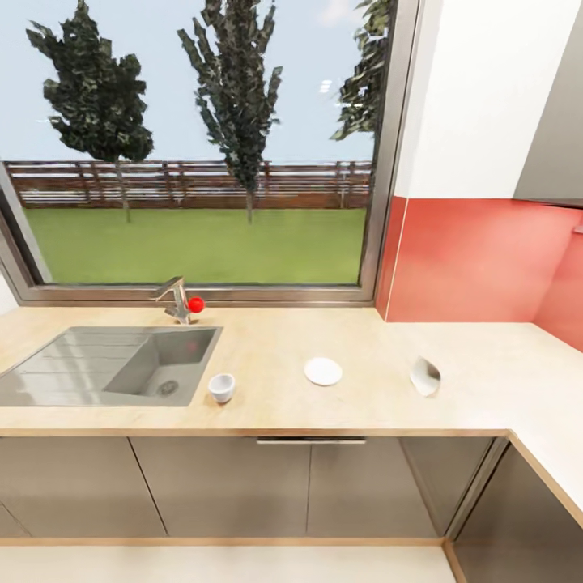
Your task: Set up a coffee station on the kitchen countertop: keep the coffee maker on the countertop, move the bottle of coffee from the kitchen shelf to the counter next to the coffee maker, place a paper coffee filter on top of the coffee maker, put the saucer next to the coffee maker with the coffee cup on the saucer, and place the electric kettle next to the coffee maker.
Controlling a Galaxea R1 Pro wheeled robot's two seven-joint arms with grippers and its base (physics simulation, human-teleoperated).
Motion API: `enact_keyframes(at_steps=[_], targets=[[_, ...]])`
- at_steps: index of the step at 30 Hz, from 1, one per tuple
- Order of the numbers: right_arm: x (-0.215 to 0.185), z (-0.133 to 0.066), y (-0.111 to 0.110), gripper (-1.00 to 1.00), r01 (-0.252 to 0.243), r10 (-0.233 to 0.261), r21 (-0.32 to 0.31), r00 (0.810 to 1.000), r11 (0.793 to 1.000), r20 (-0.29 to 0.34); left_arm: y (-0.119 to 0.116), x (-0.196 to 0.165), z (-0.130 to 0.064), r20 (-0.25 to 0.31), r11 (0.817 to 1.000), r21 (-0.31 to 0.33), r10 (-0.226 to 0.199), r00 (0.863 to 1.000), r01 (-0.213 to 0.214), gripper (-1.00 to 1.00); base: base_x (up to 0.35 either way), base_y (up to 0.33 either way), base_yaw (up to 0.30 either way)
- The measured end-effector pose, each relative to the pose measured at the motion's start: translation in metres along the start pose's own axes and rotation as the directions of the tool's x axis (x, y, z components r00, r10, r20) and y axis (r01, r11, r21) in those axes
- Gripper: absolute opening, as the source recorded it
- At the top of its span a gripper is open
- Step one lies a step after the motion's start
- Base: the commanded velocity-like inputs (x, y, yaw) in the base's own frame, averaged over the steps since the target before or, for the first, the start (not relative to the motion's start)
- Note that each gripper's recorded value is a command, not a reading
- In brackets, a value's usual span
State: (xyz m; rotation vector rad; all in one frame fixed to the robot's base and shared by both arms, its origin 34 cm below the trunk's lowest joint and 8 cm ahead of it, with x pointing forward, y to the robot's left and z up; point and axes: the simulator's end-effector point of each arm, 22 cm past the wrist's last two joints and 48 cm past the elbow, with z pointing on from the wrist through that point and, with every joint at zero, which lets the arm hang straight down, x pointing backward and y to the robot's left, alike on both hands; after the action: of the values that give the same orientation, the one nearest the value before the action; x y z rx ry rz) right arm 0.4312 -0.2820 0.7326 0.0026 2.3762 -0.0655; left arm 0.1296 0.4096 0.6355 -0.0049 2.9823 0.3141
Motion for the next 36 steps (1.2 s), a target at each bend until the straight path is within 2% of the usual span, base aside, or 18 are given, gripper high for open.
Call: enact_keyframes(at_steps=[8,11,13,17,20,22,26,30,36], targets=[[-0.022,0.001,-0.003,1.0,-0.008,0.008,0.007,0.999,1.0,0.046,0.001,0.03,-0.004,-0.067,1.0,-0.001,0.006,0.998,-0.006,1.0,0.174,0.0,-0.017],[-0.039,0.0,-0.006,1.0,-0.011,0.009,0.018,0.997,1.0,0.08,0.0,0.04,-0.005,-0.09,1.0,0.0,0.011,0.996,-0.011,1.0,0.047,0.0,-0.002],[-0.061,-0.001,-0.012,1.0,-0.015,0.01,0.041,0.992,0.999,0.126,0.001,0.044,-0.006,-0.099,1.0,-0.001,0.018,0.995,-0.018,1.0,0.02,0.0,-0.001],[-0.123,-0.011,-0.034,1.0,-0.046,0.011,0.134,0.967,0.99,0.254,0.003,0.053,-0.007,-0.134,0.999,-0.007,0.039,0.99,-0.04,1.0,0.008,0.0,0.0],[-0.18,-0.031,-0.058,1.0,-0.104,0.012,0.232,0.93,0.967,0.367,0.004,0.064,-0.009,-0.186,0.998,-0.005,0.066,0.98,-0.068,1.0,0.002,0.0,0.0],[-0.201,-0.039,-0.067,1.0,-0.129,0.014,0.265,0.918,0.956,0.397,0.005,0.067,-0.01,-0.203,0.997,-0.003,0.077,0.976,-0.079,1.0,0.0,0.0,0.0],[-0.238,-0.044,-0.075,1.0,-0.148,0.016,0.297,0.914,0.943,0.406,0.004,0.069,-0.01,-0.215,0.996,0.0,0.087,0.973,-0.089,1.0,0.0,0.0,0.0],[-0.263,-0.043,-0.077,1.0,-0.154,0.018,0.304,0.913,0.94,0.407,0.002,0.069,-0.01,-0.216,0.996,0.003,0.09,0.972,-0.091,1.0,0.0,0.0,0.0],[-0.314,-0.044,-0.079,1.0,-0.183,0.023,0.306,0.888,0.934,0.46,0.0,0.069,-0.01,-0.218,0.995,0.008,0.097,0.971,-0.098,1.0,0.0,0.0,0.0]])
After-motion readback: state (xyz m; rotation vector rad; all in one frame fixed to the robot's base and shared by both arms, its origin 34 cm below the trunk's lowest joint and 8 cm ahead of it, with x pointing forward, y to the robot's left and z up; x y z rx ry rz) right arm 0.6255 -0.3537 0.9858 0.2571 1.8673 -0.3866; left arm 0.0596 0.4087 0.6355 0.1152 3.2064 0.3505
